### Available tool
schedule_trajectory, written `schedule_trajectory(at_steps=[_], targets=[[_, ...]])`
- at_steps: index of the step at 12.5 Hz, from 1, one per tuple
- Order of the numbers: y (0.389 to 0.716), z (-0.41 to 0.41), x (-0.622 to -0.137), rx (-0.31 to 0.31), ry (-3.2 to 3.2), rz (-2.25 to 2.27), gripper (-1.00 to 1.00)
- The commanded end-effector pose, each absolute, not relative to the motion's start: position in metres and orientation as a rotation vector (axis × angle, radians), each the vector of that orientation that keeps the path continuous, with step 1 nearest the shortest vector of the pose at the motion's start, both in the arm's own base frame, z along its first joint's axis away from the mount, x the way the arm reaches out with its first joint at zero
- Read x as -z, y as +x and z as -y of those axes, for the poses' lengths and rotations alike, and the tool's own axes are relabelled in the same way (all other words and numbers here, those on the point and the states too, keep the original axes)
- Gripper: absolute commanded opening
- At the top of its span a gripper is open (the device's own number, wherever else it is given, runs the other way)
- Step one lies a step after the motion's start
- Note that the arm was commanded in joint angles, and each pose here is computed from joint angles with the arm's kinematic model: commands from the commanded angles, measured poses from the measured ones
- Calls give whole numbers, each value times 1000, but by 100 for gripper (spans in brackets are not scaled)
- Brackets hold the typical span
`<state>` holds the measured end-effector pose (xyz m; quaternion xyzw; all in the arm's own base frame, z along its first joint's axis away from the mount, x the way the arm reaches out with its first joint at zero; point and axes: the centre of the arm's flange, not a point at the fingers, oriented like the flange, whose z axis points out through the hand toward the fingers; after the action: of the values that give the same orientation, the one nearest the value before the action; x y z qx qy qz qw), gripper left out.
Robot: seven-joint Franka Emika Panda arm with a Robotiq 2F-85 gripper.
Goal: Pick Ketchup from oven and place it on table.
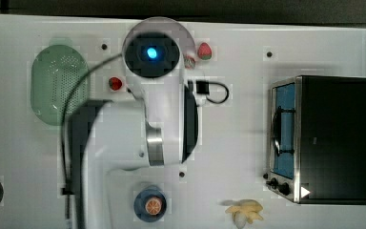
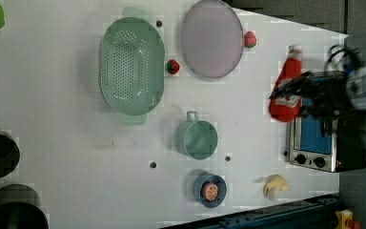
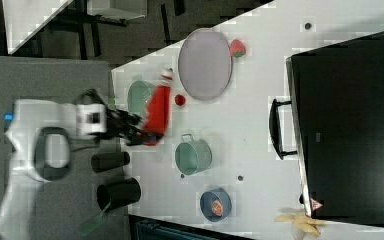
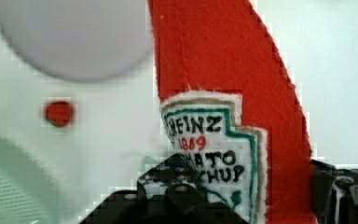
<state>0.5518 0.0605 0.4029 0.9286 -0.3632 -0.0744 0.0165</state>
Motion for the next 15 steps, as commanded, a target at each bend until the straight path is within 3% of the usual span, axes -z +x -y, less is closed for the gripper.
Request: schedule_trajectory(at_steps=[1,5,8,9,10,12,13,15], targets=[[537,13,-358,216,2796,1292,29],[515,16,-270,239,2775,1294,29],[513,17,-222,123,2800,1308,29],[508,16,-209,114,2803,1304,29],[504,16,-197,117,2801,1303,38],[506,15,-190,50,2818,1309,80],[505,14,-189,47,2819,1310,100],[504,14,-199,59,2818,1309,100]])
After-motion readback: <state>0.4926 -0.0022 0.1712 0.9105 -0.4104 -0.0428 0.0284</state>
